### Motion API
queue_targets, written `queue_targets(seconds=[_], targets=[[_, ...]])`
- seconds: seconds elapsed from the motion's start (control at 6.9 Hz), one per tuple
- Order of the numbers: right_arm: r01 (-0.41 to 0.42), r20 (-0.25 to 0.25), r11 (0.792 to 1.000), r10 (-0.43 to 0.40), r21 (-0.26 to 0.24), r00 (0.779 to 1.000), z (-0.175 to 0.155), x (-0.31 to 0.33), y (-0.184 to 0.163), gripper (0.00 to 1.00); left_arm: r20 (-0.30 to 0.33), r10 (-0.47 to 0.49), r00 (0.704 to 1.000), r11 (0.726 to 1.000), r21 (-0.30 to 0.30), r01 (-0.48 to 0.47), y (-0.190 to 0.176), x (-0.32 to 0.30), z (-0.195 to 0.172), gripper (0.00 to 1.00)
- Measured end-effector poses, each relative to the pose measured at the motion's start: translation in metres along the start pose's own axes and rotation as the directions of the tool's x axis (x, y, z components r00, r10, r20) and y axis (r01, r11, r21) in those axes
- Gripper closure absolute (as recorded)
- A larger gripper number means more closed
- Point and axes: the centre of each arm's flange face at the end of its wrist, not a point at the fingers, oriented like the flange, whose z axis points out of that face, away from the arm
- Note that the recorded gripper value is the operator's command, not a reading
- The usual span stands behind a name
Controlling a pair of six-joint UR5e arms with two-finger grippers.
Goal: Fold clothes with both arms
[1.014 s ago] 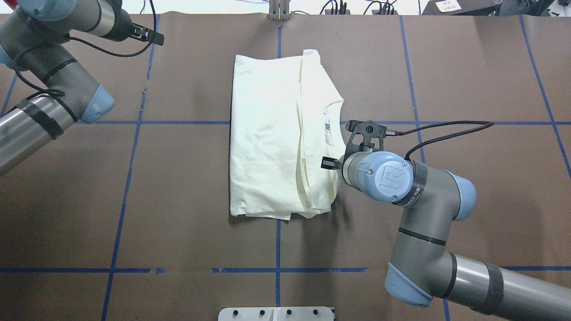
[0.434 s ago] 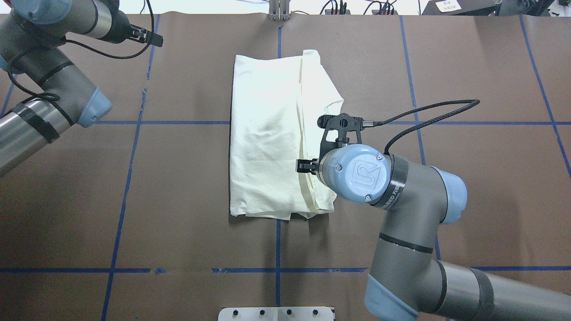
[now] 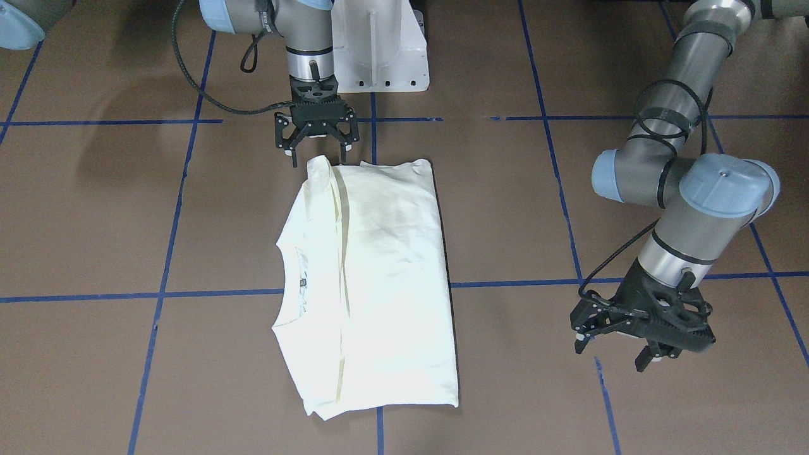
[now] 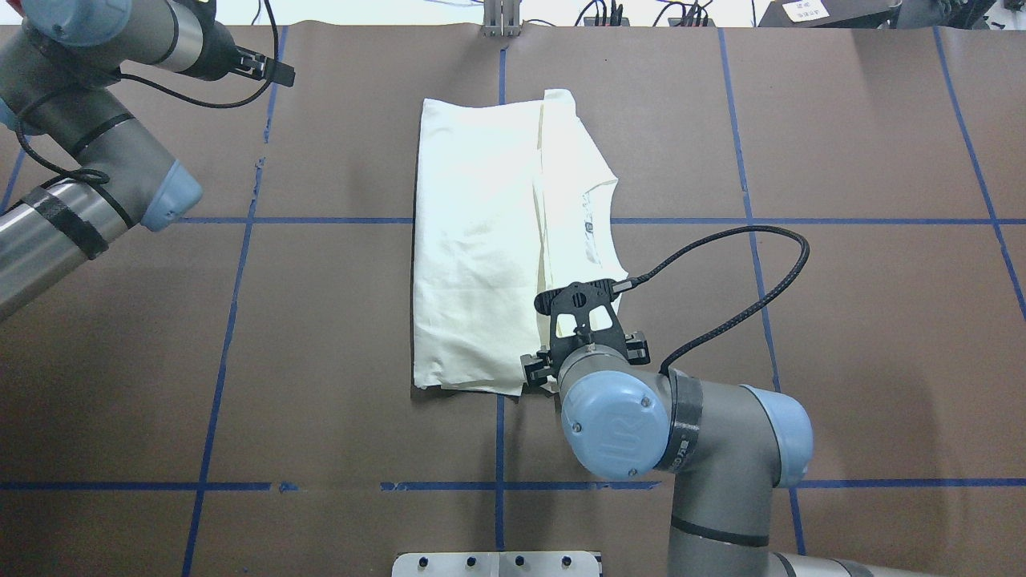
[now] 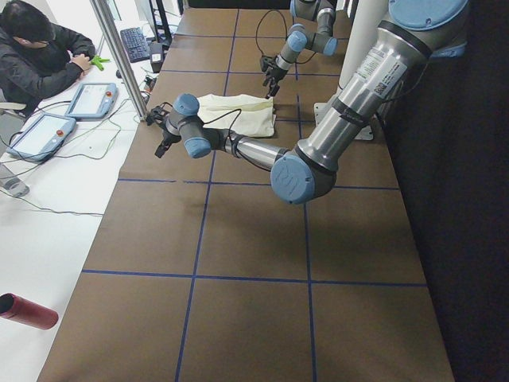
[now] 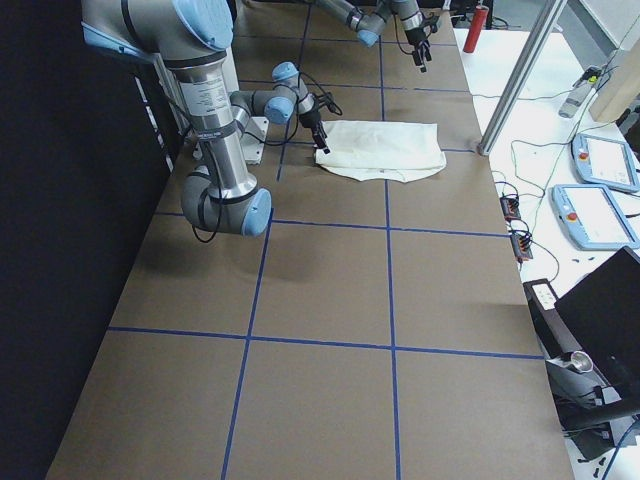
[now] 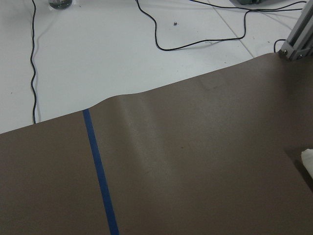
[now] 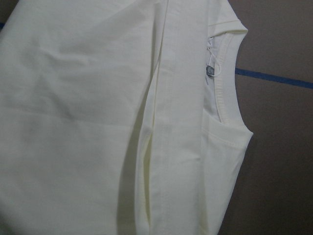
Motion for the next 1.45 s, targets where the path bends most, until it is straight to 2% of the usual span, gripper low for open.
queue_targets(seconds=[0.29, 0.58, 1.16, 1.3, 1.45], targets=[[0.084, -0.017, 0.996, -0.083, 0.018, 0.996, 0.003, -0.004, 0.015, 0.51, -0.002, -0.003, 1.0, 1.0, -0.003, 0.003, 0.002, 0.002, 0.001, 0.0], [0.142, -0.026, 0.99, -0.141, 0.019, 0.99, 0.005, -0.004, 0.019, 0.51, -0.004, -0.002, 1.0, 1.0, -0.004, 0.002, 0.003, 0.003, 0.002, 0.0], [0.183, -0.015, 0.983, -0.183, 0.006, 0.983, 0.004, -0.009, 0.027, 0.53, -0.004, -0.001, 1.0, 1.0, -0.008, 0.001, 0.005, 0.004, 0.004, 0.0], [0.195, -0.011, 0.981, -0.195, 0.002, 0.981, 0.004, -0.01, 0.03, 0.59, -0.005, -0.001, 1.0, 1.0, -0.008, 0.001, 0.006, 0.004, 0.004, 0.0], [0.2, -0.009, 0.98, -0.2, 0.0, 0.98, 0.004, -0.011, 0.031, 0.72, -0.005, -0.002, 1.0, 1.0, -0.011, 0.002, 0.007, 0.005, 0.005, 0.0]])
